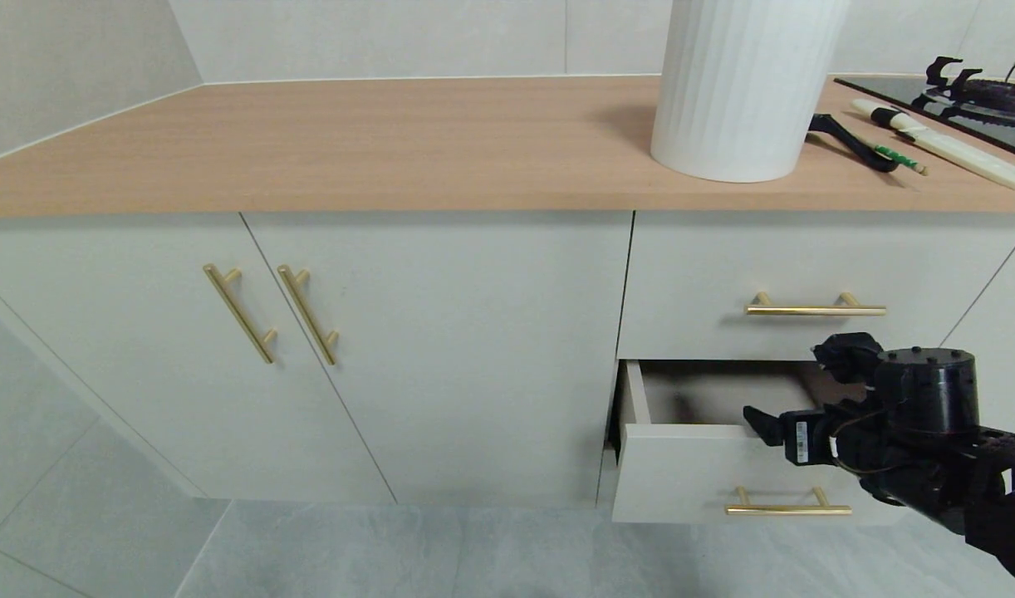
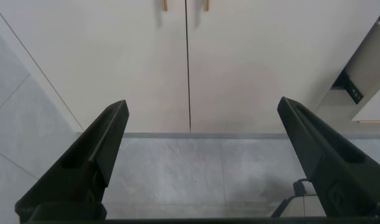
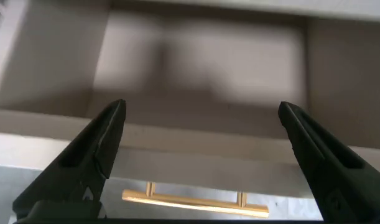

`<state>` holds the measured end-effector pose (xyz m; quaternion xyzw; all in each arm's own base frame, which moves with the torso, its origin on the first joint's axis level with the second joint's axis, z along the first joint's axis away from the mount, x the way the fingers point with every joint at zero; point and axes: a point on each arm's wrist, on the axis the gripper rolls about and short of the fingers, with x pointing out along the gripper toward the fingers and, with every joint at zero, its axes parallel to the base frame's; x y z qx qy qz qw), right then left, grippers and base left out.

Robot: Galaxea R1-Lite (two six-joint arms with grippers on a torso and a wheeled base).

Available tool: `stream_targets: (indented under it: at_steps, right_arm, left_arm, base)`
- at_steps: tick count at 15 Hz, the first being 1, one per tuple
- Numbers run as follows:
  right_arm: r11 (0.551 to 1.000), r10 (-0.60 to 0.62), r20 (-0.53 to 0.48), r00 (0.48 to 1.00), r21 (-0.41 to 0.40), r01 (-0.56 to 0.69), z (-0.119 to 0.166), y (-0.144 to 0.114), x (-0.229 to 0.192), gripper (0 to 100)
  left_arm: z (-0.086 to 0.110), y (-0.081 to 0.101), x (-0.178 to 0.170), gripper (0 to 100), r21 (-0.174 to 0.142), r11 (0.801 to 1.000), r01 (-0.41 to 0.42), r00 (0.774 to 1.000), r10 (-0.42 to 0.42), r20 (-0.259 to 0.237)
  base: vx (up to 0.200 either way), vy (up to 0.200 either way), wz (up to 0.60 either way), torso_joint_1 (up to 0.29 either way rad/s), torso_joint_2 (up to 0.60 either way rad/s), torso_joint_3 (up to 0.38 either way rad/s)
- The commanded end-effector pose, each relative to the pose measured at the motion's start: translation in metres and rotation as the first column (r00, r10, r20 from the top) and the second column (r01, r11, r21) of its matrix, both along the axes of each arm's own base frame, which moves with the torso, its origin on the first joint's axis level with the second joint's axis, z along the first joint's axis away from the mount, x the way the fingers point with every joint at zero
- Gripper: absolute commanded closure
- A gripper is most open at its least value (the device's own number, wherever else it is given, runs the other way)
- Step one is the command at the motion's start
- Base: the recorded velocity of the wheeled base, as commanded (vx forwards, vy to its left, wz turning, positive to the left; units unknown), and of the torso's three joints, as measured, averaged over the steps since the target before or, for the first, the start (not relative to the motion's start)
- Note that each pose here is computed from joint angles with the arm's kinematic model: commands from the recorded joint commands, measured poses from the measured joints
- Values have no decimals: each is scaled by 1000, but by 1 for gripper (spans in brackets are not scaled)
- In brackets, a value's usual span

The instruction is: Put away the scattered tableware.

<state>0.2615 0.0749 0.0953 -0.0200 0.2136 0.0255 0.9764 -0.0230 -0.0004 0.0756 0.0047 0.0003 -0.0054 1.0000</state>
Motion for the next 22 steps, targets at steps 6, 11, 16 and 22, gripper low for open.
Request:
stream_targets:
  at_steps: [6, 11, 16, 22]
  right_arm:
    - [1000, 3, -19, 1000, -7, -3, 1, -1, -5, 0]
    - [998, 26, -181, 983, -53, -36, 16, -4, -27, 0]
    - [990, 82, -282, 956, -87, -111, 25, 3, -52, 0]
    - [950, 142, -429, 892, -192, -244, 27, 1, -81, 0]
  left_arm:
    - [0, 0, 0, 0, 0, 1000, 1, 1000, -1, -1]
    - [0, 0, 0, 0, 0, 1000, 0, 1000, 0, -1]
    - [0, 0, 0, 0, 0, 1000, 0, 1000, 0, -1]
    - [0, 0, 0, 0, 0, 1000, 0, 1000, 0, -1]
  base:
    - [0, 0, 0, 0, 0, 0]
    - [0, 0, 0, 0, 0, 0]
    - [0, 0, 0, 0, 0, 0]
    - [0, 0, 0, 0, 0, 0]
